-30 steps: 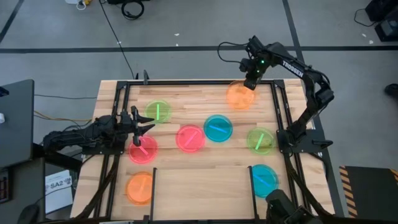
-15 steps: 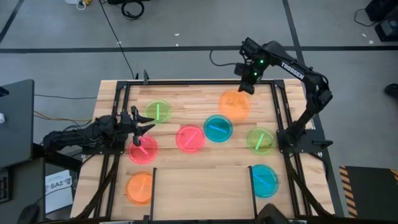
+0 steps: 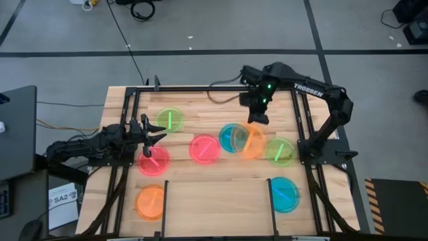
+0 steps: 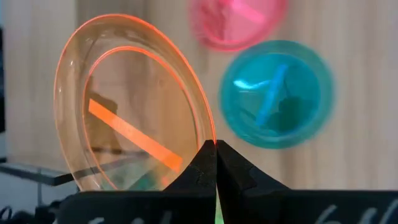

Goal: Place and stack plates onto a shelf
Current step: Put the top orange plate on the shelf

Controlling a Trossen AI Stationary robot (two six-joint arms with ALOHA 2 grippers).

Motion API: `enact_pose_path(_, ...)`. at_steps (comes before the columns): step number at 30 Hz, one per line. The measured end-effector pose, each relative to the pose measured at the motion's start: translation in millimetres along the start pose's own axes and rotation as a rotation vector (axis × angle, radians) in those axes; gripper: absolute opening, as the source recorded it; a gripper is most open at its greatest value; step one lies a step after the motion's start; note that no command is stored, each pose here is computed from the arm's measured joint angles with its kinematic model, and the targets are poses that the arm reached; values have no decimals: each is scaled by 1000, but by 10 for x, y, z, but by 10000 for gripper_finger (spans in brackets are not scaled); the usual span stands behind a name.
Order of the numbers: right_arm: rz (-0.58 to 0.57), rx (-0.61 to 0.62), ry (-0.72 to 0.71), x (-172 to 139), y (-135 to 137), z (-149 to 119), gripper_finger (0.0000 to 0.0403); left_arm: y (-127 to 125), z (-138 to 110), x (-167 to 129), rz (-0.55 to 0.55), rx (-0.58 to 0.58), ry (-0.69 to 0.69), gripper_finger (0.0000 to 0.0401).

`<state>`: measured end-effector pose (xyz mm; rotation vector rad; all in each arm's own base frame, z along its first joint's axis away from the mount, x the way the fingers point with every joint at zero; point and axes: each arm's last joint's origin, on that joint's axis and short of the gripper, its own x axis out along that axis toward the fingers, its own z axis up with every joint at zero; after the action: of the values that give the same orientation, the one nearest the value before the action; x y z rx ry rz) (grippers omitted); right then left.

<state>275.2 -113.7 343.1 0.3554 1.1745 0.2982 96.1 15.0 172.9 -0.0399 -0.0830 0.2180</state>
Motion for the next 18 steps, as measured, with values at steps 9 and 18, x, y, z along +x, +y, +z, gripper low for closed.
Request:
enact_pose_path(9,69,-115,84,335,581,115,3,0,0,0,0,0,0,130)
enact_pose_path(18,109,-173,34,578,1060,232,3,0,0,0,0,0,0,130)
